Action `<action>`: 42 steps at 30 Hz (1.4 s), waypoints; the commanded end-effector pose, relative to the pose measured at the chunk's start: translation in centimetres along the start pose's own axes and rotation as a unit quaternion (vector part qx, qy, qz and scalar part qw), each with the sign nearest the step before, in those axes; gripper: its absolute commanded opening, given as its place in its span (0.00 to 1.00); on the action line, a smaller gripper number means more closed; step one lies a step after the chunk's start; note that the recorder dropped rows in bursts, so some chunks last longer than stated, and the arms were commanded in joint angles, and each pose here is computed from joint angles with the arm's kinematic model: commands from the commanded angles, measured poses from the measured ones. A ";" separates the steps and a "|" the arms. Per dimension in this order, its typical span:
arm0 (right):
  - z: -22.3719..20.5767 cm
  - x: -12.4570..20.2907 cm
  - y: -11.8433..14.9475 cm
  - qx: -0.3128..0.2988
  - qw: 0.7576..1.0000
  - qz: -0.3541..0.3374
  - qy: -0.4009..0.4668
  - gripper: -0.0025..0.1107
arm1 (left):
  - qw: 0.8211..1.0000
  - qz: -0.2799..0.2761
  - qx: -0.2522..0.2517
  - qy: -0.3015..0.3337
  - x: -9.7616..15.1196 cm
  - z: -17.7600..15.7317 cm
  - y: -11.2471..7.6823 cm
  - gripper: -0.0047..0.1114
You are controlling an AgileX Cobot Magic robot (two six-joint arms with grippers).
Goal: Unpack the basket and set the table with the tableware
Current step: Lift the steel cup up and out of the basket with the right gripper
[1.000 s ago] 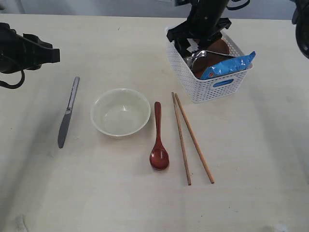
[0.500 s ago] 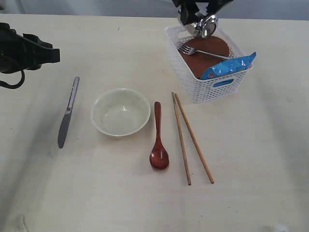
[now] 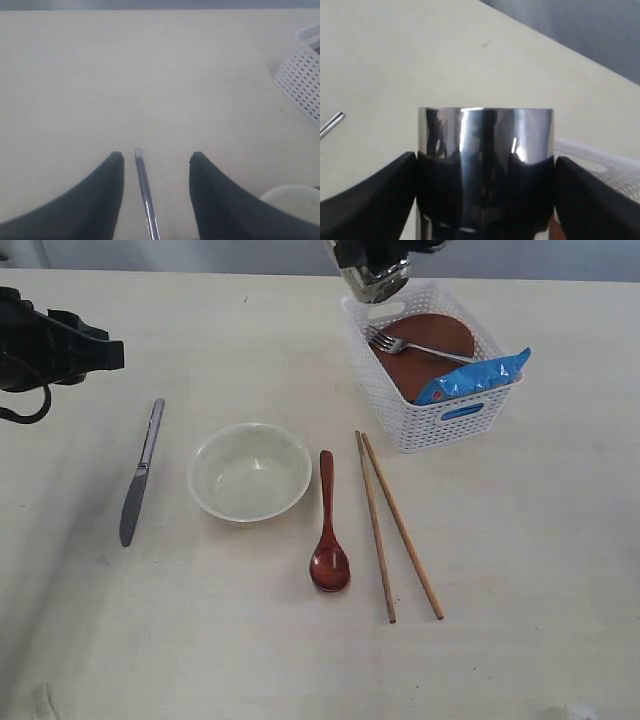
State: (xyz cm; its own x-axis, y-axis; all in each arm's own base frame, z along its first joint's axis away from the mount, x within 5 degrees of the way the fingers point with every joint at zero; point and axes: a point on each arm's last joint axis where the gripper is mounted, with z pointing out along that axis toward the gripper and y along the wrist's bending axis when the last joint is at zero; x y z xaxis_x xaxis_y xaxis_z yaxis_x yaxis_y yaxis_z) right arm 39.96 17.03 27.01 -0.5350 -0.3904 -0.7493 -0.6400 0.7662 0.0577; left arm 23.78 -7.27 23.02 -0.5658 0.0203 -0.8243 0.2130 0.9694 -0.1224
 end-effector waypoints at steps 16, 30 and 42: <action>-1.5 4.7 5.9 -0.230 0.937 -0.144 -0.221 0.02 | 0.999 0.002 0.010 -0.044 -0.7 -0.2 -0.1 0.39; -1.5 4.7 5.9 -0.230 0.937 -0.143 -0.220 0.02 | 0.980 0.003 0.048 -0.195 -4.7 -1.1 -1.0 0.39; -1.5 4.7 5.9 -0.230 0.937 -0.143 -0.220 0.02 | 0.978 -0.020 0.055 -0.201 -5.2 -1.2 -1.1 0.39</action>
State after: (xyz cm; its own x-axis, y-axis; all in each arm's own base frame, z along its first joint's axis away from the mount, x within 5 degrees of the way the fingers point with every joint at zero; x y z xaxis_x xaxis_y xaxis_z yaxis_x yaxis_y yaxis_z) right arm 32.95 19.18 24.40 -0.0945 -0.2414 -0.9658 -0.9476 0.3193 0.0129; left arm 25.39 -8.15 27.22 -0.2497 -0.1239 -0.9604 0.2892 0.9370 -0.1961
